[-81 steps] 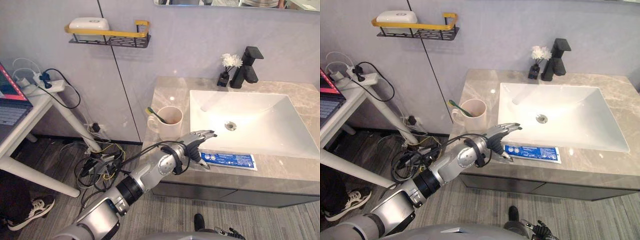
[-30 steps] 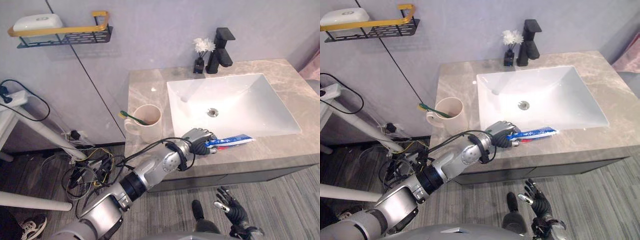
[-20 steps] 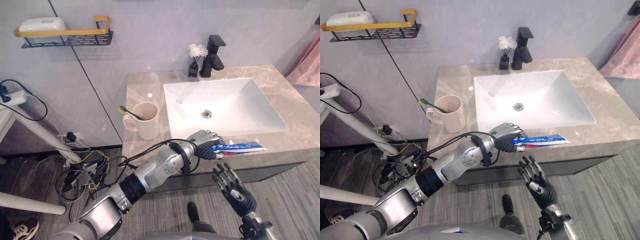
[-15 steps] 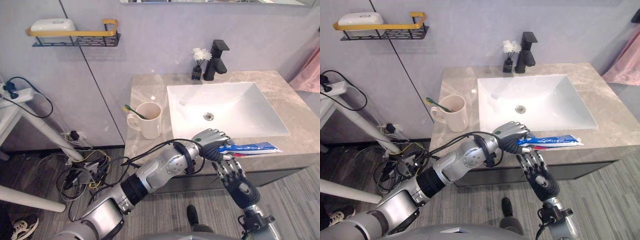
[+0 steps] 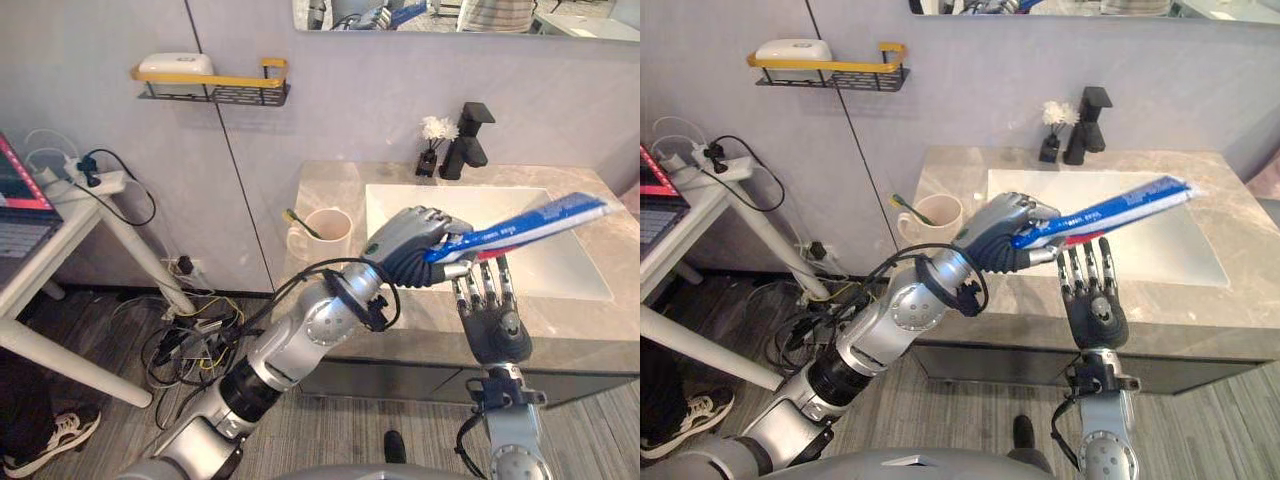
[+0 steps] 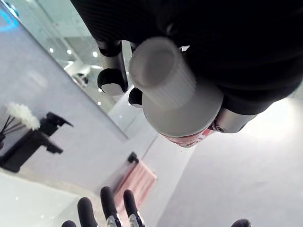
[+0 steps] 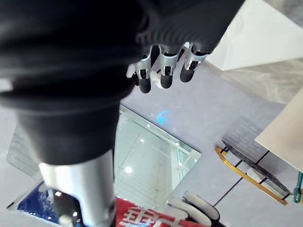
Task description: Organize washtable
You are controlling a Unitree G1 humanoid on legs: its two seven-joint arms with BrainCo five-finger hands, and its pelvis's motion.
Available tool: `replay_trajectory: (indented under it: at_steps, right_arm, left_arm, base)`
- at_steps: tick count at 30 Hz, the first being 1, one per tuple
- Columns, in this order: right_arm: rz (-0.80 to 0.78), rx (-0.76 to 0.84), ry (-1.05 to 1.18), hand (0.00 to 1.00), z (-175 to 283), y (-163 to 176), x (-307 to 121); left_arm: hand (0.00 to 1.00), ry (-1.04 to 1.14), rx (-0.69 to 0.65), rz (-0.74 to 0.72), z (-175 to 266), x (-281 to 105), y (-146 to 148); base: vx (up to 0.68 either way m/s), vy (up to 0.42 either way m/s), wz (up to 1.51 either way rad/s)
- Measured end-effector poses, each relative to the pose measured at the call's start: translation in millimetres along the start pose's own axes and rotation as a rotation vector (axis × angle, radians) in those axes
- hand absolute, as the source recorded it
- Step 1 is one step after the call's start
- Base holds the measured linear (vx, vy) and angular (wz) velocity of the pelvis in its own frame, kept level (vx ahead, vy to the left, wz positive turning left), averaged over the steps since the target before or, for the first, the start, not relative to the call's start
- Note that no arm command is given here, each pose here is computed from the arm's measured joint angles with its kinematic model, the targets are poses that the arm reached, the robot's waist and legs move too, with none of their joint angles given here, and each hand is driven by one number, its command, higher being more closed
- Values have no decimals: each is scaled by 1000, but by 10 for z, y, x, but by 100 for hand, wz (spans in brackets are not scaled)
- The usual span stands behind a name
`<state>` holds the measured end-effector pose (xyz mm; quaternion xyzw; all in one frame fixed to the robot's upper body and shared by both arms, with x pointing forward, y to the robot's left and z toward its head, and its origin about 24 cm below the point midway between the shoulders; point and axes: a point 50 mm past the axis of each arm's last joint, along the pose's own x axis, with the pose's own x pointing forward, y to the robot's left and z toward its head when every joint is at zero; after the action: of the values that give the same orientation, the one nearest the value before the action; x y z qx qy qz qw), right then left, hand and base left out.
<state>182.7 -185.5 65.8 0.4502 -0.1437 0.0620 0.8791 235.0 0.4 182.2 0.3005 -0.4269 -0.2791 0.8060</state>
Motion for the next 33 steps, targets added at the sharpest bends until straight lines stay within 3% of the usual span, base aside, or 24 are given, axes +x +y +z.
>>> replay_trajectory:
  at_steps: [16, 33]
  right_arm:
    - [87, -25, -76, 0, 79, 168, 222]
    - [138, 58, -41, 0, -55, 270, 298]
  left_arm:
    - [100, 13, -27, 74, 26, -94, 70]
    - [100, 45, -44, -111, -30, -121, -364]
  base:
    - [-10, -4, 5]
    - [0, 0, 0]
